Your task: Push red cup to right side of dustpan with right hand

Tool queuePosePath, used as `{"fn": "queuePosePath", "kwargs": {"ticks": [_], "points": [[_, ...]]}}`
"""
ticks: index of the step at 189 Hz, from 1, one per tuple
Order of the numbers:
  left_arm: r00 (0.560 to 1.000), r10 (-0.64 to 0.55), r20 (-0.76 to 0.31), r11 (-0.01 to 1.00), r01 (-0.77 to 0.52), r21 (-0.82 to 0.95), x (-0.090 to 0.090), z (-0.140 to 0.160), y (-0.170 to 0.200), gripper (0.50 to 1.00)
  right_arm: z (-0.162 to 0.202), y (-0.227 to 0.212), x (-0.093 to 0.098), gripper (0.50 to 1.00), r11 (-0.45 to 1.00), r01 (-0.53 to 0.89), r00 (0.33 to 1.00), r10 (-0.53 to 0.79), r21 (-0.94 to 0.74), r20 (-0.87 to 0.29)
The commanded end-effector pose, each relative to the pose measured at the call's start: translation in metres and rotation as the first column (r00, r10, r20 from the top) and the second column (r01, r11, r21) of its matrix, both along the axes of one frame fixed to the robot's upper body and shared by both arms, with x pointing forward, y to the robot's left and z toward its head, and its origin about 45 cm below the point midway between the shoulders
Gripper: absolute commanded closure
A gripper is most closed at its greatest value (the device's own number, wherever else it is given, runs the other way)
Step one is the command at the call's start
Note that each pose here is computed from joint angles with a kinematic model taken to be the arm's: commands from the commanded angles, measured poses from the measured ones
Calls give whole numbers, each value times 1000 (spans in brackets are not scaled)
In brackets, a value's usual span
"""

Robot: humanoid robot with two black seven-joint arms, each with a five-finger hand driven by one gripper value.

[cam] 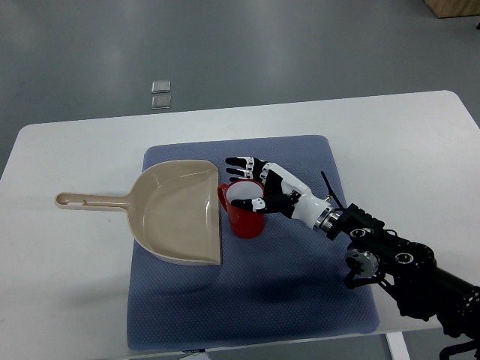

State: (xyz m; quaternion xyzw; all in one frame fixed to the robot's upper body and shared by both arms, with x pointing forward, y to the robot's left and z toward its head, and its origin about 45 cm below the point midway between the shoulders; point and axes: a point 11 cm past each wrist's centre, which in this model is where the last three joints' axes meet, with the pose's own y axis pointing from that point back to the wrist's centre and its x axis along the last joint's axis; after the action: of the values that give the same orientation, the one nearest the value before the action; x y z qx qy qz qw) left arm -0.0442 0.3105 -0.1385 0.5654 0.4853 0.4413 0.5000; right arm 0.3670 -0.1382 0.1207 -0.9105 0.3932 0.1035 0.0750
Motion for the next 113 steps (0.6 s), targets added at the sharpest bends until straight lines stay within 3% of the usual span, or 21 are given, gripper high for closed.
{"fn": "queuePosePath", "kwargs": {"ticks": [1, 50, 78, 113], "points": [[1000, -2, 2, 1000, 2, 0, 1, 0, 0, 500, 8, -15, 9, 570, 999, 24, 1000, -24, 23, -2], [1000, -1, 1, 1000, 1, 0, 0, 0, 0, 500, 35, -56, 38, 570, 986, 136, 991, -137, 97, 0], [1000, -3, 2, 1000, 3, 0, 1, 0, 0, 500, 50, -89, 61, 570, 961, 239, 966, -221, 140, -133], [1000, -5, 0, 1000, 5, 0, 1, 0, 0, 500, 53, -108, 74, 568, 956, 263, 911, -202, 129, -360]]}}
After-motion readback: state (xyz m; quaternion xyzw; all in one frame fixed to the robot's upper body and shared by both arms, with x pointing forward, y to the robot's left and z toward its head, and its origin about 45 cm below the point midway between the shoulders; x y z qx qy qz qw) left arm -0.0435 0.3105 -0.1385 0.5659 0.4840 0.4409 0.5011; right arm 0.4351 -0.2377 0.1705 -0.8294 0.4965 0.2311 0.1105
